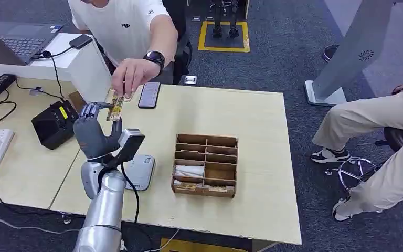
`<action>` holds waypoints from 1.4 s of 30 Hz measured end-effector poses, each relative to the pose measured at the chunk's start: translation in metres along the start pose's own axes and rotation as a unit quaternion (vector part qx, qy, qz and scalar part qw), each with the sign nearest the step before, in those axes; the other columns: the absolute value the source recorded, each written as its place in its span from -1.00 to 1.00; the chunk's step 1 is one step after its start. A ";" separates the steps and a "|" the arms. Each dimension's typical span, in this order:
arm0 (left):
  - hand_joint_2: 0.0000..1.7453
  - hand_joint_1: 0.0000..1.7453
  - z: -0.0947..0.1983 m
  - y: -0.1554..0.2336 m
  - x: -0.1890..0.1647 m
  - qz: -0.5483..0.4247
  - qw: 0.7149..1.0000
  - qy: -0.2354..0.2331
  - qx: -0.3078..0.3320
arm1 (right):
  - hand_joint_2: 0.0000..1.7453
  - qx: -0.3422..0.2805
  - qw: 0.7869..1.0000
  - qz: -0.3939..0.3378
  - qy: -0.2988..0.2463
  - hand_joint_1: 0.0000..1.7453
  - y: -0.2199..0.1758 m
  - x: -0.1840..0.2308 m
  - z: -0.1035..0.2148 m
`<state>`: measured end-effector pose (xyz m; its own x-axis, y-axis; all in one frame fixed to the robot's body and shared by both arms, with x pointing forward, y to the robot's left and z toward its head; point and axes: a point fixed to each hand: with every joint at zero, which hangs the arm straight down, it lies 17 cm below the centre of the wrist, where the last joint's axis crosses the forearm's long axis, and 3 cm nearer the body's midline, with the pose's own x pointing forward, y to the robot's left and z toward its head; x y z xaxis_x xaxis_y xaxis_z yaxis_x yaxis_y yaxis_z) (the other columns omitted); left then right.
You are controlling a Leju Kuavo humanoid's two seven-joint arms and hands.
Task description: Pass the card to the sensor for recognition and then transmit it.
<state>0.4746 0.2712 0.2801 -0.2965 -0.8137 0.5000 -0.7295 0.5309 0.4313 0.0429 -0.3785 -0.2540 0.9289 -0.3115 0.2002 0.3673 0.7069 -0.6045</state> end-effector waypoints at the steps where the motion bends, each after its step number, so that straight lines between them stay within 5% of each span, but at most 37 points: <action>1: 1.00 0.82 0.000 0.000 0.000 0.001 1.000 0.001 0.001 | 1.00 0.000 1.000 0.000 0.000 -1.00 0.000 0.000 0.000; 5: 1.00 1.00 0.000 0.001 0.000 0.005 1.000 0.002 0.004 | 1.00 0.000 1.000 0.000 -0.002 -1.00 0.000 0.002 0.000; 22: 1.00 1.00 0.003 0.008 -0.007 0.030 0.999 0.019 0.022 | 1.00 -0.004 1.000 -0.002 0.004 -1.00 -0.002 -0.001 -0.001; 42: 1.00 1.00 0.039 0.035 -0.053 -0.120 0.992 0.022 -0.026 | 1.00 -0.006 1.000 -0.011 0.028 -1.00 -0.004 -0.018 0.000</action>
<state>0.4413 0.3239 0.2395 -0.0896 -0.9081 0.4091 -0.7422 0.3348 0.5805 0.0249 -0.3752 -0.2552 0.9161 -0.3628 0.1708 0.3876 0.6920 -0.6090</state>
